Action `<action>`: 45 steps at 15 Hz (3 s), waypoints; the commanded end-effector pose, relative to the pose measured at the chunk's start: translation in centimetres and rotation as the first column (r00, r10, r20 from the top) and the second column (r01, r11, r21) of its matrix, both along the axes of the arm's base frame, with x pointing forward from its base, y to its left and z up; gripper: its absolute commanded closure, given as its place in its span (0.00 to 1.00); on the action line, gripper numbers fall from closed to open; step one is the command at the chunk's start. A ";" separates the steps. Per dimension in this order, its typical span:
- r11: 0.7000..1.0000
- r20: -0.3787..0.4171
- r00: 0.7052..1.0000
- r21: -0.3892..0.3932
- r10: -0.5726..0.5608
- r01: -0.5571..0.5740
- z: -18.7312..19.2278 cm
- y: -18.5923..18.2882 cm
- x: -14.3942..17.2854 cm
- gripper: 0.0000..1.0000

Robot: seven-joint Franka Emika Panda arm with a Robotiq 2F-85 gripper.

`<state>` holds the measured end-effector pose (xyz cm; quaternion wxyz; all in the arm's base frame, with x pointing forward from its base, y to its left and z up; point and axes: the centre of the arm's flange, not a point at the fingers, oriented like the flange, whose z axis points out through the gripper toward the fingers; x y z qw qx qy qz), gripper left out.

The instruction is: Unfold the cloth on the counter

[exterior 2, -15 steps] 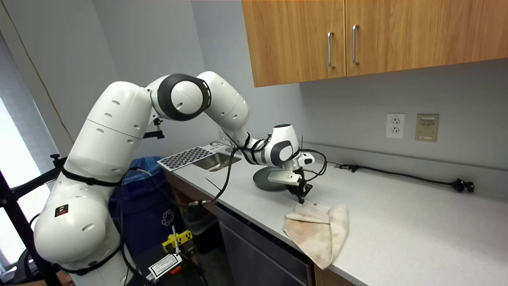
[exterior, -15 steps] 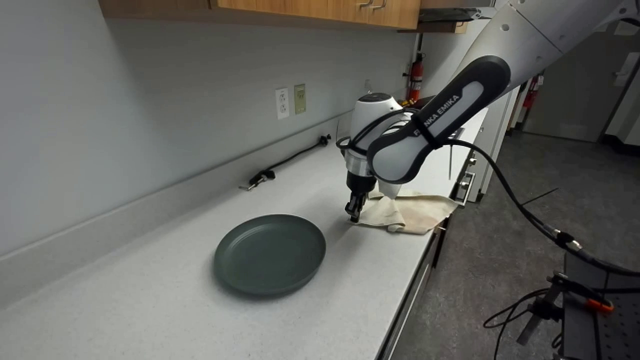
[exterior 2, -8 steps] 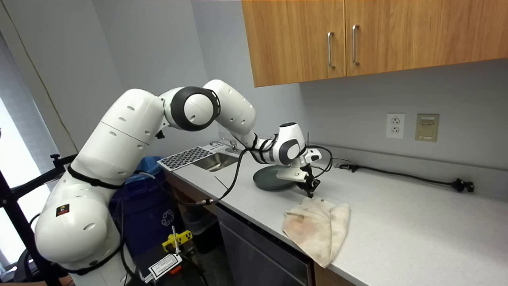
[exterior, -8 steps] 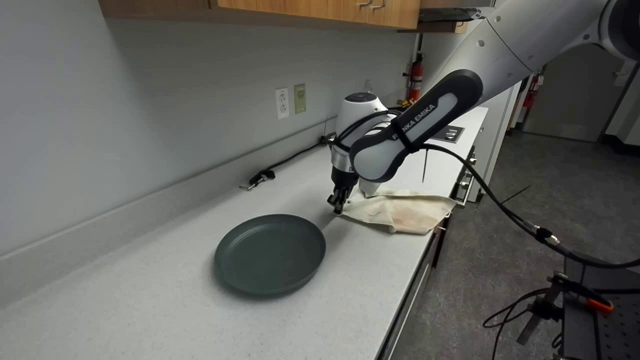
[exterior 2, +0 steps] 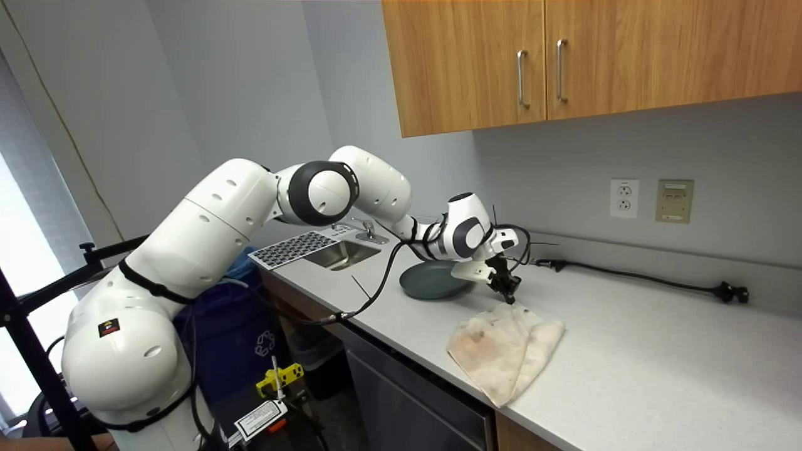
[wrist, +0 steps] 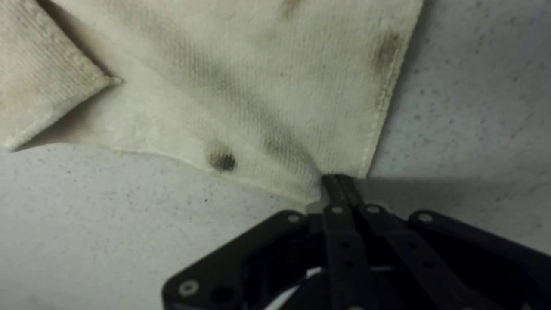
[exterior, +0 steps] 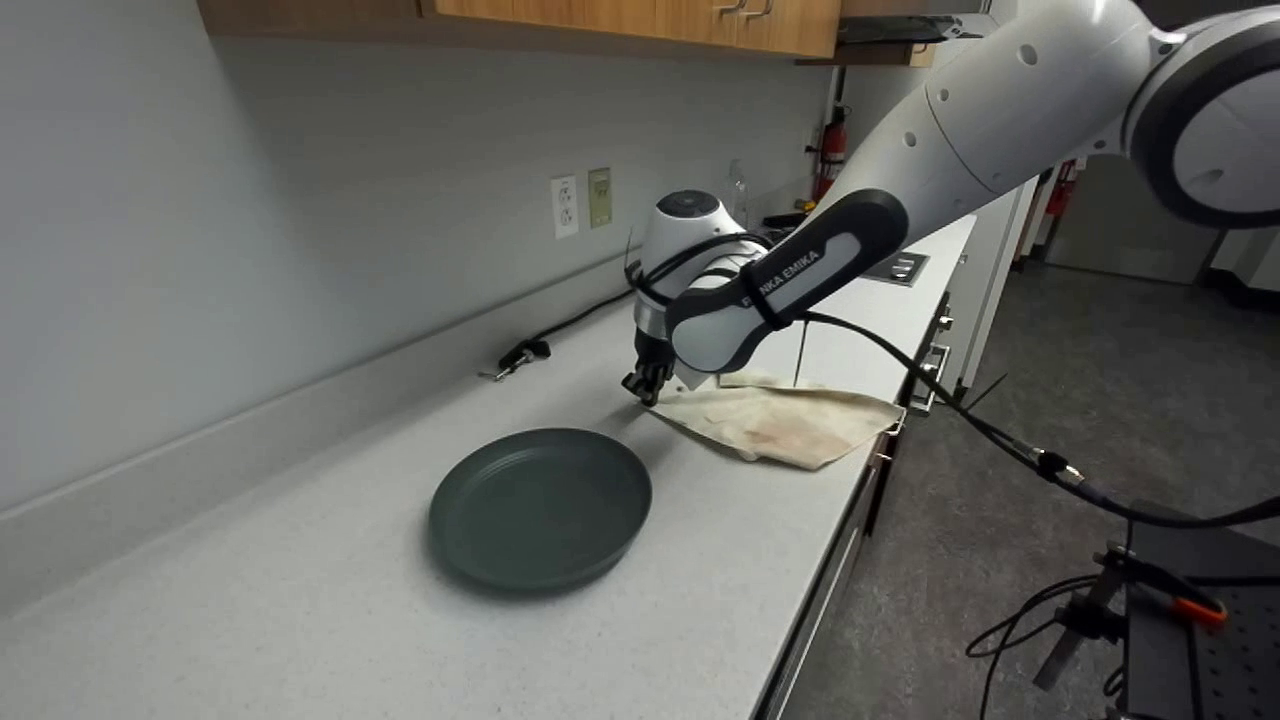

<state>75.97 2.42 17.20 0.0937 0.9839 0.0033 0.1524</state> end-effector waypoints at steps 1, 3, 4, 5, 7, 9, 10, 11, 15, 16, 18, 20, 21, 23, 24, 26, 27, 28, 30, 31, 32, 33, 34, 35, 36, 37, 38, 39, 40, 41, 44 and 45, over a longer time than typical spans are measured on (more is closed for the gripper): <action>0.997 0.061 0.997 -0.061 -0.046 0.050 -3.2 0.0 3.7 1.00; 0.996 0.078 0.996 -0.061 -0.054 0.059 -3.0 -0.2 4.0 1.00; 0.997 0.082 0.995 -0.057 -0.053 0.058 -2.8 -0.3 4.0 1.00; 0.998 0.079 0.996 -0.050 -0.035 0.039 -2.4 -0.5 3.7 1.00; 0.998 0.074 0.997 -0.056 -0.002 0.006 -1.6 -0.8 3.0 0.74; 0.999 0.060 0.998 -0.043 0.026 -0.024 -0.7 -1.2 2.2 0.66; 0.999 0.053 0.998 -0.041 0.037 -0.035 -0.3 -1.4 1.9 0.60; 0.998 0.043 0.998 -0.028 0.049 -0.048 0.4 -1.8 1.3 0.51; 0.994 0.005 0.994 -0.006 0.110 -0.110 3.3 -3.1 -0.9 0.22; 0.992 -0.007 0.992 -0.003 0.122 -0.122 4.0 -3.4 -1.5 0.13; 0.989 -0.021 0.989 0.011 0.149 -0.149 5.6 -3.9 -2.8 0.01; 0.984 -0.037 0.984 0.019 0.177 -0.176 6.7 -4.5 -4.0 0.00; 0.981 -0.047 0.980 0.022 0.191 -0.190 6.9 -4.9 -4.6 0.00; 0.978 -0.076 0.975 0.013 0.207 -0.206 6.5 -5.7 -5.7 0.00; 0.978 -0.089 0.974 -0.004 0.208 -0.209 6.0 -6.0 -6.2 0.00; 0.979 -0.121 0.972 -0.022 0.200 -0.204 4.3 -6.5 -7.2 0.00; 0.979 -0.134 0.972 -0.036 0.195 -0.201 3.4 -6.8 -7.6 0.00; 0.977 -0.144 0.970 -0.054 0.196 -0.206 2.4 -7.0 -7.9 0.00; 0.970 -0.156 0.966 -0.101 0.204 -0.221 1.2 -7.7 -8.3 0.00; 0.965 -0.156 0.965 -0.127 0.209 -0.230 0.9 -8.3 -8.3 0.00; 0.960 -0.155 0.964 -0.148 0.215 -0.238 0.8 -8.7 -8.4 0.00; 0.954 -0.148 0.964 -0.176 0.219 -0.244 0.9 -9.3 -8.4 0.00; 0.947 -0.143 0.964 -0.199 0.225 -0.251 0.9 -9.8 -8.4 0.00; 0.941 -0.140 0.963 -0.221 0.228 -0.255 1.0 -10.4 -8.4 0.00; 0.936 -0.140 0.963 -0.237 0.230 -0.258 0.9 -10.8 -8.4 0.00; 0.931 -0.143 0.962 -0.253 0.233 -0.263 0.8 -11.1 -8.5 0.00; 0.923 -0.145 0.960 -0.272 0.238 -0.270 0.7 -11.4 -8.5 0.00; 0.915 -0.152 0.957 -0.291 0.245 -0.281 0.3 -11.5 -8.5 0.00; 0.910 -0.160 0.956 -0.301 0.248 -0.286 0.0 -11.6 -8.5 0.00; 0.905 -0.164 0.954 -0.312 0.249 -0.290 -0.3 -11.7 -8.5 0.00; 0.890 -0.176 0.949 -0.336 0.263 -0.309 -1.3 -11.7 -8.5 0.00; 0.885 -0.176 0.947 -0.343 0.267 -0.314 -1.5 -11.6 -8.4 0.00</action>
